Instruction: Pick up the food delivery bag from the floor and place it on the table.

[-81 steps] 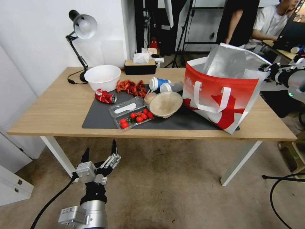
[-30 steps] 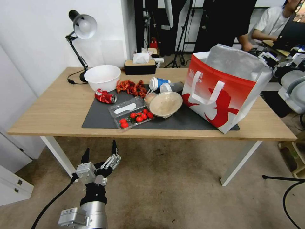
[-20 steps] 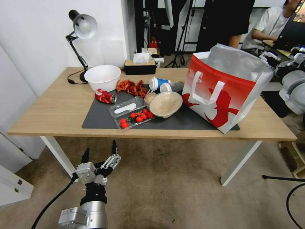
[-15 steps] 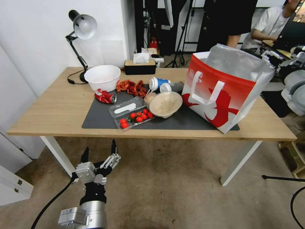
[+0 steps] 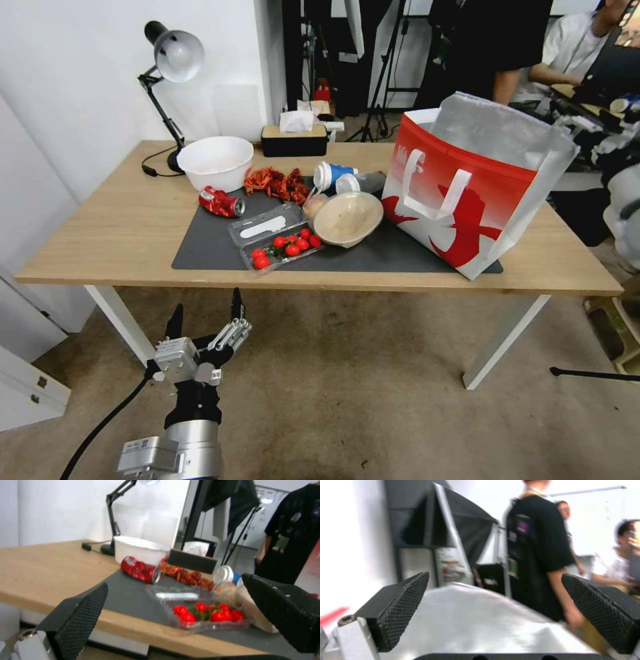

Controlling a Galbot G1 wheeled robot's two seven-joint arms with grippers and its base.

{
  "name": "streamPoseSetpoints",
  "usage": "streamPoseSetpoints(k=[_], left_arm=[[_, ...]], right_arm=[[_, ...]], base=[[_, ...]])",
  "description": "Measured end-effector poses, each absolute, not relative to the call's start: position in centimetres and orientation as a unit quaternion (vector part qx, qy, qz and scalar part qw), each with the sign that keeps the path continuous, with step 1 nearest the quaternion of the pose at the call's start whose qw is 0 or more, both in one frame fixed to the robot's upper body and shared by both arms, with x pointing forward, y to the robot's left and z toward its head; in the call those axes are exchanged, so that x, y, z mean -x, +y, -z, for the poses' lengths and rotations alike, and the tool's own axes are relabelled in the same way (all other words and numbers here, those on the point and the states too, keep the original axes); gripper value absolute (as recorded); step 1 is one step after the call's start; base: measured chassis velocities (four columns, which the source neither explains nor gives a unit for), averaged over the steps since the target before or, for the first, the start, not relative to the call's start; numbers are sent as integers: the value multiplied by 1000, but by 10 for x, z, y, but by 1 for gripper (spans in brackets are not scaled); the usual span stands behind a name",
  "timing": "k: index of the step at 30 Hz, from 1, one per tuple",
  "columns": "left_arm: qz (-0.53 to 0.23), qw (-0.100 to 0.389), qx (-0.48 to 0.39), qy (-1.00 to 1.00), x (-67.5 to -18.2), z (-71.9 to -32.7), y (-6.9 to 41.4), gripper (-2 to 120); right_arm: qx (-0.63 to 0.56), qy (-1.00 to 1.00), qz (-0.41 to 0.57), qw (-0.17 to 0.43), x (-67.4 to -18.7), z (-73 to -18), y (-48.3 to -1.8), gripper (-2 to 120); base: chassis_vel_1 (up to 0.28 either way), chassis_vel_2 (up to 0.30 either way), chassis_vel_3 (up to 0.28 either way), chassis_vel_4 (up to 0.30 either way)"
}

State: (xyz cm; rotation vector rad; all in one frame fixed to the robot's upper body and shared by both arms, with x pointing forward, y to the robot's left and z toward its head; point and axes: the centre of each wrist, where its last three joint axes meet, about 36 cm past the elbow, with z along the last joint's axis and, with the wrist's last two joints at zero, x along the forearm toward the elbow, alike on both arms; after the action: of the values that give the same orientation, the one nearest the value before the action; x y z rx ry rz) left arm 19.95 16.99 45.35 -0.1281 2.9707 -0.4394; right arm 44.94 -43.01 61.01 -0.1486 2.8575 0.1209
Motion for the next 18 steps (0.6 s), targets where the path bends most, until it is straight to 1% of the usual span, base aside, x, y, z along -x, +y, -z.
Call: streamPoseSetpoints(k=[1, 2, 5, 6, 9, 10, 13, 14, 18], left_arm=[[145, 72, 38, 986, -200, -454, 170, 100], [145, 72, 38, 986, -200, -454, 170, 100], [142, 84, 25, 986, -201, -457, 171, 100], [142, 84, 25, 986, -201, -457, 171, 100], [136, 95, 14, 986, -201, -461, 171, 100], [136, 95, 14, 986, -201, -461, 171, 100], [132, 103, 9, 986, -201, -463, 172, 100], [132, 103, 9, 986, -201, -463, 172, 100], [124, 108, 7, 986, -199, -463, 171, 100]], right_arm=[[66, 986, -43, 146, -437, -607, -417, 100], [66, 986, -43, 146, -437, -607, -417, 100], [87, 983, -52, 154, -400, -591, -380, 100], [87, 983, -52, 154, -400, -591, -380, 100], [103, 979, -56, 166, -357, -581, -340, 100], [103, 979, -56, 166, -357, -581, -340, 100], [117, 976, -60, 175, -323, -576, -308, 100], [117, 976, -60, 175, -323, -576, -308, 100], [113, 976, -53, 177, -293, -566, -283, 100]], base=[[0, 0, 0, 0], [0, 0, 0, 0], [0, 0, 0, 0], [0, 0, 0, 0], [0, 0, 0, 0], [0, 0, 0, 0], [0, 0, 0, 0], [0, 0, 0, 0], [0, 0, 0, 0]])
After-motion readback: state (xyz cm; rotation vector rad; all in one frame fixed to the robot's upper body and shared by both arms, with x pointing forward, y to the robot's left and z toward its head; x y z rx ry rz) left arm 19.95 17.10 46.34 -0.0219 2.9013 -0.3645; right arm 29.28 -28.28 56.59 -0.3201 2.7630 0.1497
